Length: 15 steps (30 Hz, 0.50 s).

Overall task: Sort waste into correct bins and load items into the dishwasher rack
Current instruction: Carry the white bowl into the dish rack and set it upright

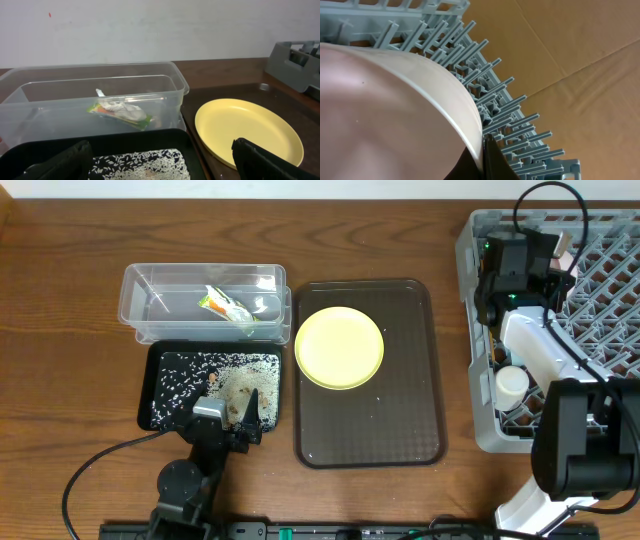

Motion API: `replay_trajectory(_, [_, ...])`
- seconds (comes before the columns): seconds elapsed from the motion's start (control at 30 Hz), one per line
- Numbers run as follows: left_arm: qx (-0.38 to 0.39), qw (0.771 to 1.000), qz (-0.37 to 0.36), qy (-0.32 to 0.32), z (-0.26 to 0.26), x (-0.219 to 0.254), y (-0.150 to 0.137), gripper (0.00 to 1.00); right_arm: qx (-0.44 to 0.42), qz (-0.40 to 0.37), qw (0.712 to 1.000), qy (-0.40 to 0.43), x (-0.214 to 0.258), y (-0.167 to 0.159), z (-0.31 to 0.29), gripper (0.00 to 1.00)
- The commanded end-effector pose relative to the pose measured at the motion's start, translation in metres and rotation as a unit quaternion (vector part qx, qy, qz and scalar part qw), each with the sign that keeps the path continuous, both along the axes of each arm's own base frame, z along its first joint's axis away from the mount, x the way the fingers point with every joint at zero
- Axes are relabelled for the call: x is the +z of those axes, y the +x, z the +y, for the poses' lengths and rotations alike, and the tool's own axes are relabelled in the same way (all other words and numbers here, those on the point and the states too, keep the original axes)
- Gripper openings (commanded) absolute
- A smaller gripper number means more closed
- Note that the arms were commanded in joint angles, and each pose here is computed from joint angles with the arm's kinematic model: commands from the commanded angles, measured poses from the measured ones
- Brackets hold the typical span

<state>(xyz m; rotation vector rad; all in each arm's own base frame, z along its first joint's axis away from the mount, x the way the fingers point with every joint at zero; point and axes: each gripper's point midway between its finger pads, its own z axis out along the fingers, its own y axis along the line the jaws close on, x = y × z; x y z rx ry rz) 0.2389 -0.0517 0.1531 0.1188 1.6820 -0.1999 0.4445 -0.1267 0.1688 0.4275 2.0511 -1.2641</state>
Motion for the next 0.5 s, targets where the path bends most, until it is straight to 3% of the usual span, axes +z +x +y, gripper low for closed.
replay_trajectory(0.0, [0.007,1.000,0.021,0.011,0.003,-0.017,0.000,0.91,0.063,0.036,0.997,0.015,-0.019,0.016,0.034,0.01])
replay_trajectory(0.27, [0.007,1.000,0.021,0.011,0.003,-0.017,0.000,0.91,0.098,0.053,0.994,-0.001,-0.018,0.018,0.068,0.09])
replay_trajectory(0.37, [0.007,1.000,0.021,0.011,0.003,-0.017,0.000,0.91,0.070,0.033,0.997,-0.032,-0.001,0.015,0.064,0.01])
replay_trajectory(0.47, [0.007,1.000,0.021,0.011,0.003,-0.017,0.000,0.91,0.057,0.030,0.996,-0.062,0.016,0.017,0.058,0.01])
